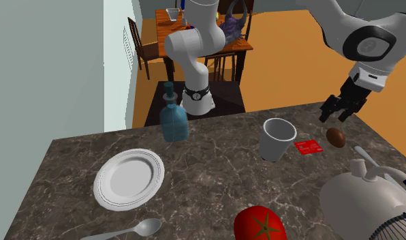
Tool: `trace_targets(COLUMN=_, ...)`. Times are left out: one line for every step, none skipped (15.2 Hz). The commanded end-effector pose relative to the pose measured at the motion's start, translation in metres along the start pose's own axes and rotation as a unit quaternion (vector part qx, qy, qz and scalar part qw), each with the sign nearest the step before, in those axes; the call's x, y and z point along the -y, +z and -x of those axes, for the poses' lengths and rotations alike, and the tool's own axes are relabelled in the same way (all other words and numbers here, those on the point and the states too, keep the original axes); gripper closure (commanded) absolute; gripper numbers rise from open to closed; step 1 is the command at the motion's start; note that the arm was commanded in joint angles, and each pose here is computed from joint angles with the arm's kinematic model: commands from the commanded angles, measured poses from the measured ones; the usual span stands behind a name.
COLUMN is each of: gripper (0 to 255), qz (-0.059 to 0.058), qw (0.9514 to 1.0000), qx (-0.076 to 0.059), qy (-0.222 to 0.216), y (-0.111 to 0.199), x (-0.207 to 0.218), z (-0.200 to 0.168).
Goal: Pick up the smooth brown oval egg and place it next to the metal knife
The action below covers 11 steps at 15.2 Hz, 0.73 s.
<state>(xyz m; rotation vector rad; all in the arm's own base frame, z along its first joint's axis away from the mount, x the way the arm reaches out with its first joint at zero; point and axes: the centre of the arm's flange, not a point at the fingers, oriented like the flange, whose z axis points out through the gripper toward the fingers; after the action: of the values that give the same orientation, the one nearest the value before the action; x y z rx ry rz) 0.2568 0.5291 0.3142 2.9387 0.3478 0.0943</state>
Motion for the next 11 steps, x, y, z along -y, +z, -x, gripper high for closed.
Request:
trace_targets(gripper=0, qz=0.000, qw=1.0000, qx=0.000, qy=0.000, y=-0.021, x=0.001, z=0.000)
trace_targets(gripper=0, qz=0.000, qw=1.0000, qx=0.000, qy=0.000, y=-0.034, x=0.001, z=0.000)
trace_targets(gripper=0, qz=0.000, qw=1.0000, qx=0.000, qy=0.000, y=-0.045, x=0.001, z=0.000)
trace_targets(gripper=0, qz=0.000, qw=1.0000, qx=0.000, qy=0.000, y=-0.045, x=0.001, z=0.000)
trace_targets(gripper=0, qz=0.000, qw=1.0000, qx=0.000, qy=0.000, y=-0.045, x=0.001, z=0.000)
trace_targets(gripper=0, qz=0.000, qw=1.0000, qx=0.000, qy=0.000, y=-0.045, x=0.001, z=0.000)
trace_targets(gripper=0, qz=0.000, qw=1.0000, qx=0.000, qy=0.000, y=-0.045, x=0.001, z=0.000)
trace_targets(gripper=0, qz=0.000, qw=1.0000, qx=0.000, qy=0.000, y=-0.045, x=0.001, z=0.000)
trace_targets(gripper=0, qz=0.000, qw=1.0000, qx=0.000, qy=0.000, y=-0.045, x=0.001, z=0.000)
trace_targets(gripper=0, qz=0.000, qw=1.0000, qx=0.000, qy=0.000, y=-0.045, x=0.001, z=0.000)
trace_targets(gripper=0, qz=0.000, qw=1.0000, qx=0.000, qy=0.000, y=-0.045, x=0.001, z=0.000)
